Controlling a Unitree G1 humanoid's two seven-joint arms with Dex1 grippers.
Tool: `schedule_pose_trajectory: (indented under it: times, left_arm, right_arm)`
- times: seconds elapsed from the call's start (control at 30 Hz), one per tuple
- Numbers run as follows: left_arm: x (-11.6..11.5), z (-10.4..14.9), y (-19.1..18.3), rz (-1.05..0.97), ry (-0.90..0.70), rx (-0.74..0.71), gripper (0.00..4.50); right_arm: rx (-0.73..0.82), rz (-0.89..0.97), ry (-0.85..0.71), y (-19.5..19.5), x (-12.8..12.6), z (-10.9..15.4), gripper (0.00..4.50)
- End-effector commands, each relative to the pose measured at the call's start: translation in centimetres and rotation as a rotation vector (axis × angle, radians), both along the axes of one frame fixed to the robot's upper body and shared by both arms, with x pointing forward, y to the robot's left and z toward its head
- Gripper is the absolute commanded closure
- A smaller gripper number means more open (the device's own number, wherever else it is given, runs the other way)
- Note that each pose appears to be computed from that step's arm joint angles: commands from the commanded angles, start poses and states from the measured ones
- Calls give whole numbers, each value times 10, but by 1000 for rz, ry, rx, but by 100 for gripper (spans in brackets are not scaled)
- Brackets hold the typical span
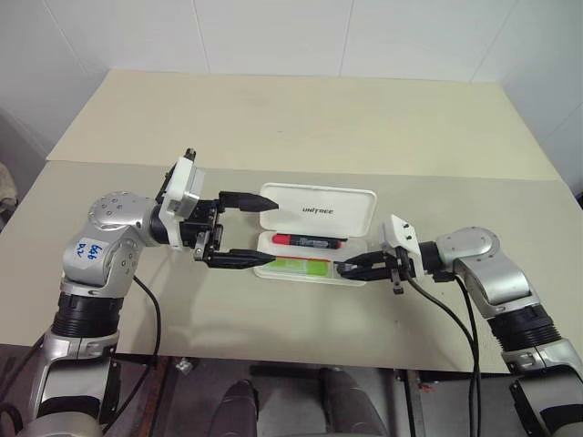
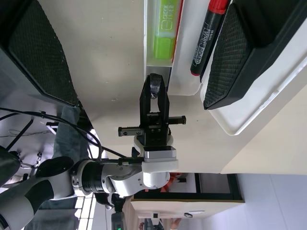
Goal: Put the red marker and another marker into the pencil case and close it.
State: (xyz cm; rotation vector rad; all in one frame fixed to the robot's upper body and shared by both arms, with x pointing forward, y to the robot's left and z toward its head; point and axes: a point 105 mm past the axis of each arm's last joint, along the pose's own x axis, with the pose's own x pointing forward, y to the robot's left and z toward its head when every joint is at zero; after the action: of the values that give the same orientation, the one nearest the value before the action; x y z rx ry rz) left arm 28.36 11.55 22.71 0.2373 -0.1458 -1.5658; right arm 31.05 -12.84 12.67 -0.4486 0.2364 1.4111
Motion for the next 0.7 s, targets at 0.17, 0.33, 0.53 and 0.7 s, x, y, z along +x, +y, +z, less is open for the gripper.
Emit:
schedule_pose_trajectory:
  times: [0.17, 0.33, 0.53, 0.7]
  left_arm:
    - [0, 11, 2, 9, -57, -4, 0]
    - [2, 13, 1, 7, -64, -1, 0]
    - [3, 13, 0, 5, -74, 0, 0]
    - [5, 9, 2, 19, -78, 10, 0]
  right_arm:
    - [14, 4, -50, 2, 6, 12, 281]
    - [22, 14, -87, 2, 11, 22, 105]
    - [116, 31, -107, 9, 12, 44, 4]
    - [174, 51, -117, 9, 4, 56, 4]
